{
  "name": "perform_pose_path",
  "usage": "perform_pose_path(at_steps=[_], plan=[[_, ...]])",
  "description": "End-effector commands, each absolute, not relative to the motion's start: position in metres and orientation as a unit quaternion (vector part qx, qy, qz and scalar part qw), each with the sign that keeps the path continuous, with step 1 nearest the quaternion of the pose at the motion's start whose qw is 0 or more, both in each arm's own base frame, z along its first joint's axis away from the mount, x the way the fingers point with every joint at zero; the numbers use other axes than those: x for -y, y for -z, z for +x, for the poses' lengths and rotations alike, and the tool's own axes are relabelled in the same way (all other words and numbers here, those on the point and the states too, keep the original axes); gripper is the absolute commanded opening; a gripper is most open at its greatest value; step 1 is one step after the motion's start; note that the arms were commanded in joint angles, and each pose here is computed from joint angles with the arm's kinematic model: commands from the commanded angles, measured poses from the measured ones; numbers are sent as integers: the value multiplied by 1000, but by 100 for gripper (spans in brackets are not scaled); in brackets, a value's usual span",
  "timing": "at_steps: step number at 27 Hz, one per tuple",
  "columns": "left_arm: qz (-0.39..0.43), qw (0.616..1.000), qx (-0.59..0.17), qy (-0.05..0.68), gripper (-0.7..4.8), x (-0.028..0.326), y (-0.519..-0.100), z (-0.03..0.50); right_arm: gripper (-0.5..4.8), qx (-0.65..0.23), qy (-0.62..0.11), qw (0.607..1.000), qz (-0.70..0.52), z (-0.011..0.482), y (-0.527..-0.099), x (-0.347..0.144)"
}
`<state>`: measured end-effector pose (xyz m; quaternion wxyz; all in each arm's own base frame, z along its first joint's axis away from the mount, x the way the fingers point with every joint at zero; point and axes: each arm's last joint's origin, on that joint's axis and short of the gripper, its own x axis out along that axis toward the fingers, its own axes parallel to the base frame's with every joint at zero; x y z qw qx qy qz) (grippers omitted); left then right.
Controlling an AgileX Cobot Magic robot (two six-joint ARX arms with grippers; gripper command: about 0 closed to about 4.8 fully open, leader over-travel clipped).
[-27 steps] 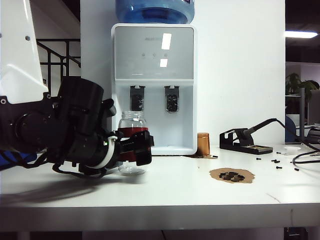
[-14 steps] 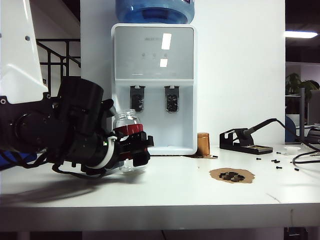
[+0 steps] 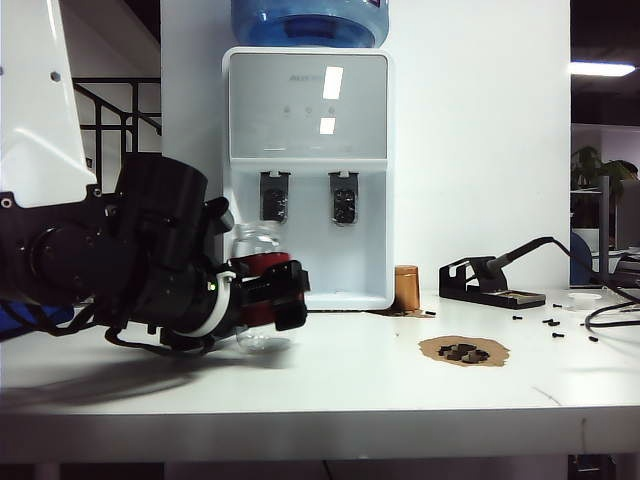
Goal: Pick up the water bottle with two loops of red belts, then reach the front water dispenser and gently press the gray-black baffle horizontally to get a little water.
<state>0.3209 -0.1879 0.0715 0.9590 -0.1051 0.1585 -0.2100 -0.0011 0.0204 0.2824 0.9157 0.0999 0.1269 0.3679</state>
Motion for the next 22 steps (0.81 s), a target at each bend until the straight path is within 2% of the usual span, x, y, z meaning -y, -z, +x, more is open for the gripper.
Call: perform_pose_path(at_steps=[1, 9, 11, 15, 16, 19, 20, 22], plan=[[-115, 961, -124, 217, 479, 189, -80, 323, -1, -121, -370, 916, 96, -1, -284, -20], [-121, 962, -106, 220, 476, 189, -84, 323, 0, -121, -370, 916, 96, -1, -284, -20], [-121, 962, -106, 220, 382, 189, -84, 323, 0, -121, -370, 916, 96, -1, -284, -20], [-122, 962, -104, 221, 249, 189, -84, 323, -1, -121, -370, 916, 96, -1, -284, -20], [-122, 962, -104, 221, 231, 189, -84, 323, 0, -121, -370, 916, 96, -1, -284, -20], [-122, 962, -104, 222, 221, 190, -84, 323, 0, -121, -370, 916, 96, -1, -284, -20], [-122, 961, -105, 227, 168, 190, -84, 323, 0, -121, -370, 916, 96, -1, -284, -20], [-122, 959, -106, 232, 122, 190, -84, 323, 0, -121, -370, 916, 96, -1, -284, -20]])
